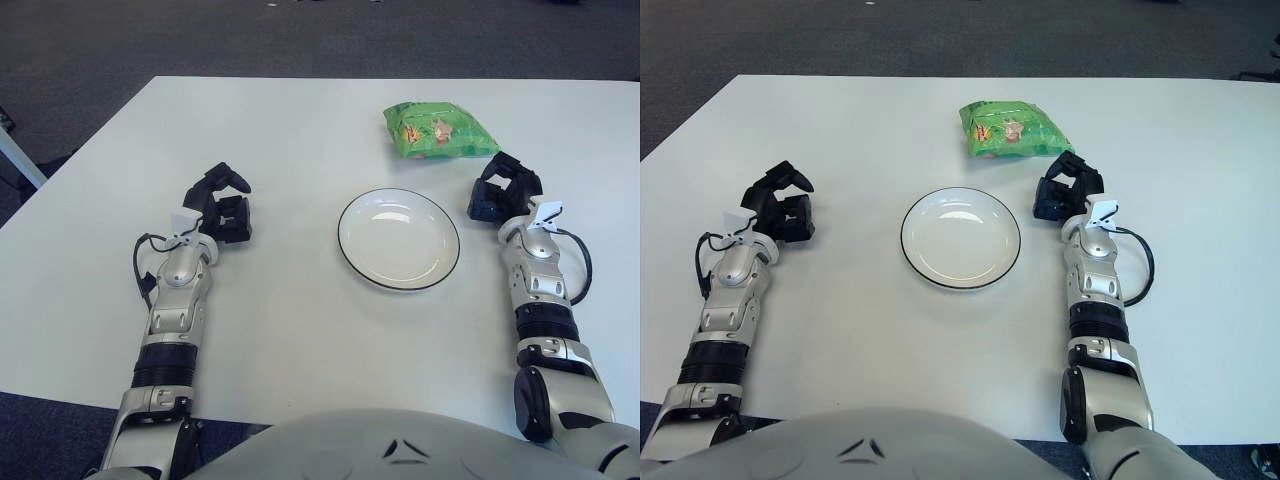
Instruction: Put the snack into the plate.
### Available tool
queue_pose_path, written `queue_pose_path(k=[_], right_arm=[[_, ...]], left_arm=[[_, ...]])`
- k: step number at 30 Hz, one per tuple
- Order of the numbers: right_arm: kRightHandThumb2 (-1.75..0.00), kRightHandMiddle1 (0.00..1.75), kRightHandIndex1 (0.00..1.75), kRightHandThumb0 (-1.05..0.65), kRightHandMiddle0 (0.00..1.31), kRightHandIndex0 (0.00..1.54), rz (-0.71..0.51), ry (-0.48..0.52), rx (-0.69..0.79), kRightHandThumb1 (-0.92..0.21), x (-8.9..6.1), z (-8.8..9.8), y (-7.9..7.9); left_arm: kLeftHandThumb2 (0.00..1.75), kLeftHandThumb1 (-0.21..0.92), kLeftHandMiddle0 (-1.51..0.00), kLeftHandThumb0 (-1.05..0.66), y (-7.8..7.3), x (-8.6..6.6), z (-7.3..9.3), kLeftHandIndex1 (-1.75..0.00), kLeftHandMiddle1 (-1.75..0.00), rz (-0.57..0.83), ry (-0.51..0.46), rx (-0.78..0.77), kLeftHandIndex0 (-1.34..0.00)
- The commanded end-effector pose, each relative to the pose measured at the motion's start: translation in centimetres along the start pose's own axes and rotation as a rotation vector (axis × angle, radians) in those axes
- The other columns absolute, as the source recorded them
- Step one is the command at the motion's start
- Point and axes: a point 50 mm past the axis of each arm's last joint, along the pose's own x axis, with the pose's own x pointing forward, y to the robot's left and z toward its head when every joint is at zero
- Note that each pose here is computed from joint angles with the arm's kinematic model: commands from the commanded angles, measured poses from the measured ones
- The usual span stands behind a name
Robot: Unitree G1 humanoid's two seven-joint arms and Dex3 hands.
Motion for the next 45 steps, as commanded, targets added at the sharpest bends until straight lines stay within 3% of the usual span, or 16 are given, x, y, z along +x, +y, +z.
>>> queue_pose_path(k=[1,27,40,45], right_arm=[[-1.5,1.75,1.75,-0.53,0.73,1.27,-0.019,0.136,0.018,-0.16,-1.8,-3.2,0.0],[-1.42,1.75,1.75,-0.51,0.68,1.25,-0.032,0.147,0.011,-0.23,-1.5,-3.3,-0.3],[-1.43,1.75,1.75,-0.51,0.69,1.24,-0.039,-0.087,-0.073,-0.22,-0.5,2.5,-0.4],[-1.44,1.75,1.75,-0.52,0.69,1.2,0.044,-0.18,-0.25,-0.21,0.2,4.8,-0.2]], left_arm=[[1.39,0.26,-1.29,-0.5,-1.4,-3.8,-4.8,-1.75,-1.75,0.02,0.204,-0.062,-0.66],[1.4,0.25,-1.29,-0.51,-1.8,-3.5,-4.8,-1.75,-1.75,0.025,0.207,-0.078,-0.67],[1.4,0.25,-1.29,-0.51,-1.5,-3.6,-4.8,-1.75,-1.75,0.025,0.21,-0.07,-0.67],[1.39,0.25,-1.29,-0.5,-1.4,-3.5,-4.9,-1.75,-1.75,0.03,0.218,-0.068,-0.66]])
